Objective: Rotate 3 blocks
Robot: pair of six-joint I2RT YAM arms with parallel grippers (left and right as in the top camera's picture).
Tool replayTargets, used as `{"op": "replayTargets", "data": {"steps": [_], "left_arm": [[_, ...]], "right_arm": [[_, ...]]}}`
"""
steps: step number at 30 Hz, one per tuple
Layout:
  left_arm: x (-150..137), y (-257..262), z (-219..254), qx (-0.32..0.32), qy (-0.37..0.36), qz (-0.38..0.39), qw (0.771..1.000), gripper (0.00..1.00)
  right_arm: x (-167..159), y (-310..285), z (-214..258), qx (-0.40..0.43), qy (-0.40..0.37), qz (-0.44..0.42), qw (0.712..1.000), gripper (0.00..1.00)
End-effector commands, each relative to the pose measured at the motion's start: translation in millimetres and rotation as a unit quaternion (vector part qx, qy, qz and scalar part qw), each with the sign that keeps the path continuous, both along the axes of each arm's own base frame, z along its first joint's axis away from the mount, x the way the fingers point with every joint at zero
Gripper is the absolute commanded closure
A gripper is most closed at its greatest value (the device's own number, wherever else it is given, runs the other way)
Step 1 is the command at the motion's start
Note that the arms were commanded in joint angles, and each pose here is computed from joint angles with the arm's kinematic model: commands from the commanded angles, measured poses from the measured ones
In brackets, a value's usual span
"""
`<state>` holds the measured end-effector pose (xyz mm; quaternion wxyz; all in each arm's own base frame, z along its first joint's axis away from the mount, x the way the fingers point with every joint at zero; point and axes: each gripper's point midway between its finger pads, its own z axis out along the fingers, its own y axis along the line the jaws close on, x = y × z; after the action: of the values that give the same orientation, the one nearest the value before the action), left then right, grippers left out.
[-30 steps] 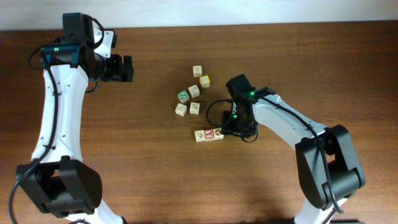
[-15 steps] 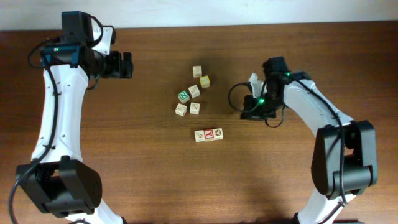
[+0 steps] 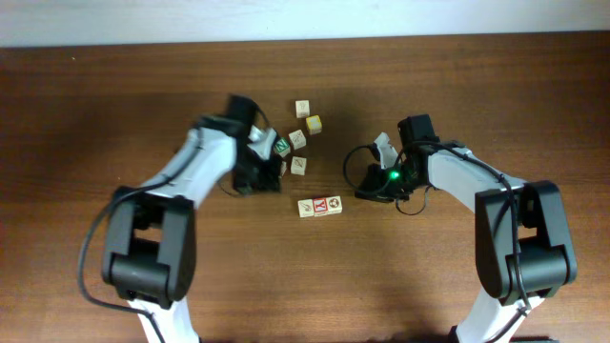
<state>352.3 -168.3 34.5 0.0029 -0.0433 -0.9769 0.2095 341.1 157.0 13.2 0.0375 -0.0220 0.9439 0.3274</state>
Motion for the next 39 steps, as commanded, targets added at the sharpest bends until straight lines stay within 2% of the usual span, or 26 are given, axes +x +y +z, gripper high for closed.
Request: {"op": "replayTargets", "data": {"steps": [1, 6, 9, 16, 21, 23, 27, 30, 33, 35, 39], "left_arm": [[-29, -24, -21, 0.015, 0.031, 0.023, 0.999, 1.00], [-25, -31, -21, 0.008, 0.022, 0.025, 0.999, 1.00], [-22, -46, -15, -0.027, 0.014, 0.015, 0.999, 1.00], [-29, -69, -14, -0.030, -0.002, -0.016, 0.999, 1.00], [2, -26, -6, 0.002, -0.014, 0.041, 0.999, 1.00], [-10, -21, 6, 0.012, 0.012, 0.025, 1.000, 1.00], [-75, -42, 8, 0.030, 0.064, -0.111, 0.991, 1.00], [-102, -63, 3, 0.045, 0.062, -0.177, 0.981, 1.00], [-103, -62, -10, 0.088, 0.043, -0.173, 0.980, 1.00], [-92, -58, -15, 0.114, 0.023, -0.144, 0.983, 1.00], [-72, -64, -17, 0.115, -0.019, -0.129, 0.985, 1.00]], "right_arm": [[-4, 0, -3, -0.005, 0.010, -0.005, 1.000, 0.96], [-5, -1, -4, -0.009, 0.014, -0.008, 1.000, 0.96], [-7, -1, -5, -0.010, 0.021, -0.009, 1.000, 0.96], [-18, -3, -6, -0.013, 0.070, -0.041, 0.997, 0.96], [-15, -12, -13, -0.045, 0.062, -0.047, 0.996, 0.96], [-14, -12, -13, -0.046, 0.061, -0.047, 0.996, 0.96], [-14, -15, -14, -0.054, 0.059, -0.049, 0.996, 0.96], [-14, -15, -14, -0.054, 0.059, -0.049, 0.996, 0.96], [-14, -15, -14, -0.054, 0.059, -0.049, 0.996, 0.96], [-14, -15, -14, -0.054, 0.059, -0.049, 0.996, 0.96], [-14, -15, -14, -0.054, 0.059, -0.049, 0.996, 0.96]]}}
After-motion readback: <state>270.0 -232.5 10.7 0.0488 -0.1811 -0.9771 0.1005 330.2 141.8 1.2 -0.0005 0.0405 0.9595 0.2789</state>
